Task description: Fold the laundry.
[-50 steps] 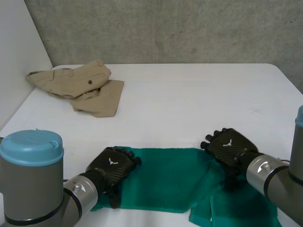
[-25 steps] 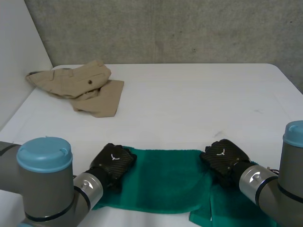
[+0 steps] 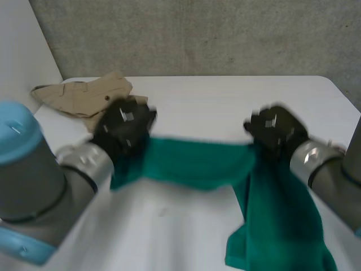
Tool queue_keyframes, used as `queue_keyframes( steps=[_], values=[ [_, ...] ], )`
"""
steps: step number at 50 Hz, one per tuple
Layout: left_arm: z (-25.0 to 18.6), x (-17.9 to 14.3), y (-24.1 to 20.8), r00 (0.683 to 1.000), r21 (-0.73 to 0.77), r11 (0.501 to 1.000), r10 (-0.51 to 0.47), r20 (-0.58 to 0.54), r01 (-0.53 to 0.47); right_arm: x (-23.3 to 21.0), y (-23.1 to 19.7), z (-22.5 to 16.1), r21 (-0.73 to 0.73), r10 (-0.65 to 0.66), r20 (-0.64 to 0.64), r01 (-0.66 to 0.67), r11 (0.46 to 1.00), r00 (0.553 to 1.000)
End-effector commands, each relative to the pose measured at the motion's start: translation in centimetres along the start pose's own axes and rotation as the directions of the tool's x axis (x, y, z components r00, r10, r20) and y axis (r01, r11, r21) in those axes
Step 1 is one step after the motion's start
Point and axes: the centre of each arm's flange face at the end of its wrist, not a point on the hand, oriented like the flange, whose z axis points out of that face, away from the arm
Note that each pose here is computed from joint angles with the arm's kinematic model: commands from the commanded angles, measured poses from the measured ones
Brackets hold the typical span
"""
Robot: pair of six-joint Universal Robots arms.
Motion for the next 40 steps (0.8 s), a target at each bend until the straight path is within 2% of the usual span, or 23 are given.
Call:
queue_keyframes(
  steps=[1, 4, 9, 16, 21, 24, 31, 36, 40],
  values=[
    [1.4, -4.2, -5.0, 0.98, 0.143, 0.989, -0.068, 0.19, 0.041, 5.1, -6.3, 1.4, 0.191, -0.039, -0.176, 0.073, 0.979, 0.984],
    [1.5, -4.7, -5.5, 0.97, 0.161, 0.984, -0.108, 0.216, 0.074, 6.1, -8.1, 1.8, 0.248, -0.039, -0.208, 0.092, 0.964, 0.977],
    [1.1, -4.4, -4.9, 0.97, 0.139, 0.985, -0.126, 0.207, 0.098, 5.2, -9.5, 1.6, 0.278, -0.046, -0.178, 0.095, 0.956, 0.983],
    [0.1, -2.5, -1.4, 0.982, 0.024, 0.995, -0.104, 0.157, 0.102, 2.4, -6.9, 1.6, 0.116, -0.055, 0.048, 0.05, 0.992, 0.997],
    [-0.3, -1.8, 0.4, 0.985, -0.036, 0.994, -0.101, 0.142, 0.107, -0.4, -4.2, 2.6, 0.0, -0.14, 0.216, 0.144, 0.99, 0.966],
    [-0.4, -1.7, 0.9, 0.985, -0.055, 0.992, -0.103, 0.14, 0.112, -0.8, -3.6, 3.0, -0.027, -0.184, 0.241, 0.196, 0.98, 0.953],
    [-1.1, -2.0, -0.1, 0.984, -0.028, 0.994, -0.103, 0.148, 0.108, 1.2, -5.7, 2.9, -0.012, -0.203, 0.133, 0.207, 0.978, 0.97],
    [-1.6, -2.5, -1.3, 0.981, 0.017, 0.994, -0.111, 0.161, 0.11, 3.3, -8.6, 2.1, 0.069, -0.187, 0.028, 0.185, 0.98, 0.982],
    [-1.5, -2.7, -1.3, 0.979, 0.022, 0.993, -0.118, 0.168, 0.116, 3.6, -9.2, 2.6, 0.104, -0.202, 0.009, 0.2, 0.974, 0.979]
  ],
)
